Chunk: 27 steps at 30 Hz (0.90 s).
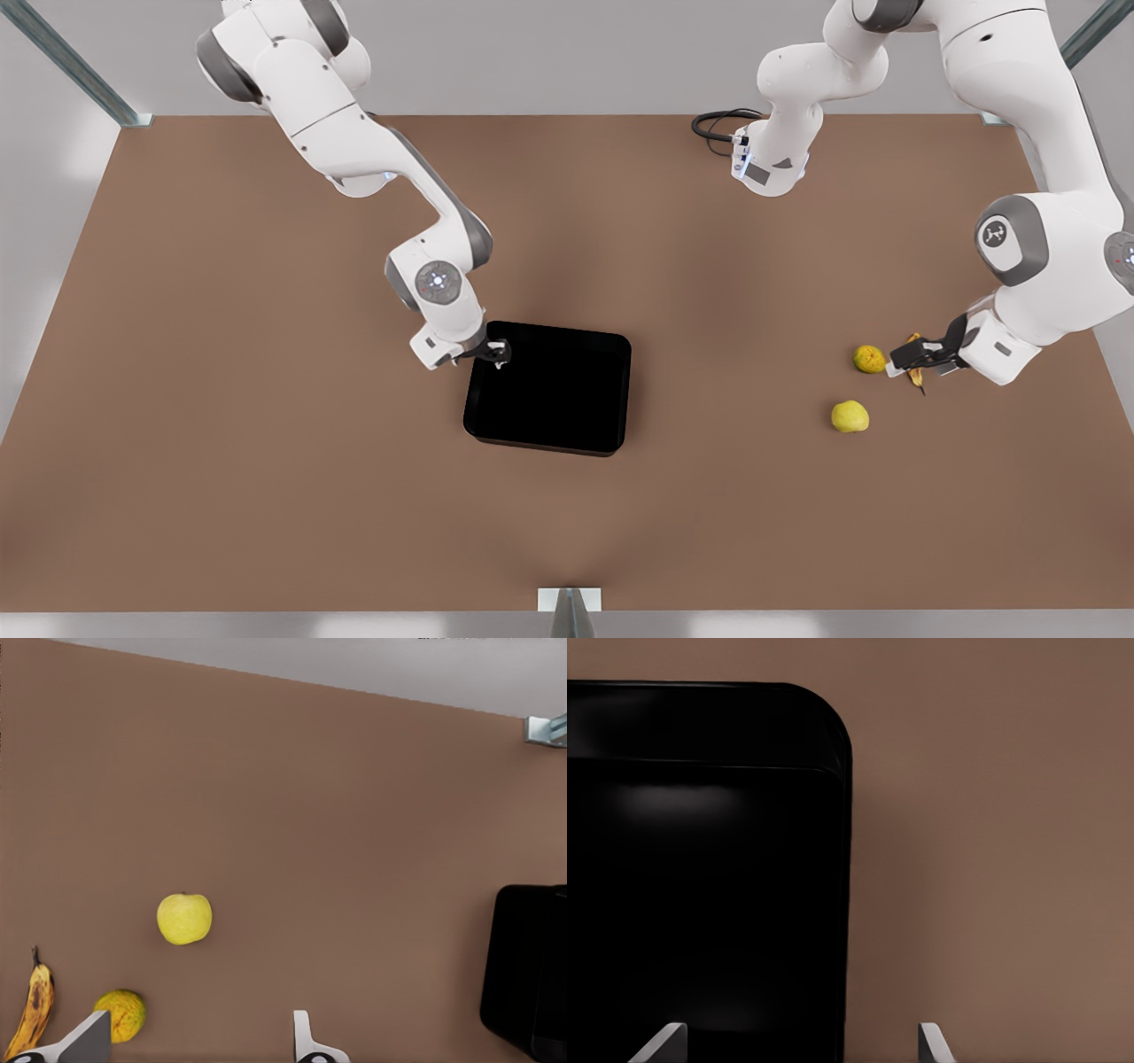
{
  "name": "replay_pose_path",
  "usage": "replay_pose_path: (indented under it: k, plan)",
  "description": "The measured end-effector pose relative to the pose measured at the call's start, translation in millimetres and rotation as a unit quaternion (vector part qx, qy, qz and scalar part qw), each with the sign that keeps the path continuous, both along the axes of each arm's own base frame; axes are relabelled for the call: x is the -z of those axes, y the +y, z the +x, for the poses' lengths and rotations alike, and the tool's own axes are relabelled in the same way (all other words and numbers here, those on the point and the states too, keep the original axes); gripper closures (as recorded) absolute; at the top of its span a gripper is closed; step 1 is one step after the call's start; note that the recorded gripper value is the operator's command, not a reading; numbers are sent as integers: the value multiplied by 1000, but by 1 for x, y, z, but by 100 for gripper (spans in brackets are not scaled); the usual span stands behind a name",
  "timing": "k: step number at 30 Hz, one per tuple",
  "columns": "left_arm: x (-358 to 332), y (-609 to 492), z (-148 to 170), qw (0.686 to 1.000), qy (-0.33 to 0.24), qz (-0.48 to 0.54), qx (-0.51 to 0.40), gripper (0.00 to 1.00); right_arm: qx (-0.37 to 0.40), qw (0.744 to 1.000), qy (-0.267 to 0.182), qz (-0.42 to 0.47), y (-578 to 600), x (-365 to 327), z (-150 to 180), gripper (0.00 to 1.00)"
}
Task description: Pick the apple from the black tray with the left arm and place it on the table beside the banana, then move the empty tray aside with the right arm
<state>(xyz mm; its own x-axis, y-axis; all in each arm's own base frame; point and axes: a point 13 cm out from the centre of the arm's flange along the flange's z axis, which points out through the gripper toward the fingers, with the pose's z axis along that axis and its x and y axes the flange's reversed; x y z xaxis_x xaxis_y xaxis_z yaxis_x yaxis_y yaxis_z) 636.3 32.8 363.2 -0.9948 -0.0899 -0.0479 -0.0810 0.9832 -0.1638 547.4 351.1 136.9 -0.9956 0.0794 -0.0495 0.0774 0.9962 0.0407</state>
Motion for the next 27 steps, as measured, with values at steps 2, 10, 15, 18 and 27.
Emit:
replay_pose_path:
  k: [2,10,15,18,27]
  plan:
    - [0,3,0,1000,1,0,-8,0,-14,1000,3,-2,1,11,-2,4]
    - [0,7,-2,1000,5,-2,-28,0,-55,998,13,-6,-3,47,-9,8]
    - [0,0,-1,1000,7,-3,-30,0,-58,998,17,-4,-2,58,-12,9]
    - [0,-2,-2,999,8,-3,-33,0,-54,998,17,-2,1,58,-14,20]
    - [0,0,-2,999,10,-4,-44,0,-32,999,15,5,11,49,-17,46]
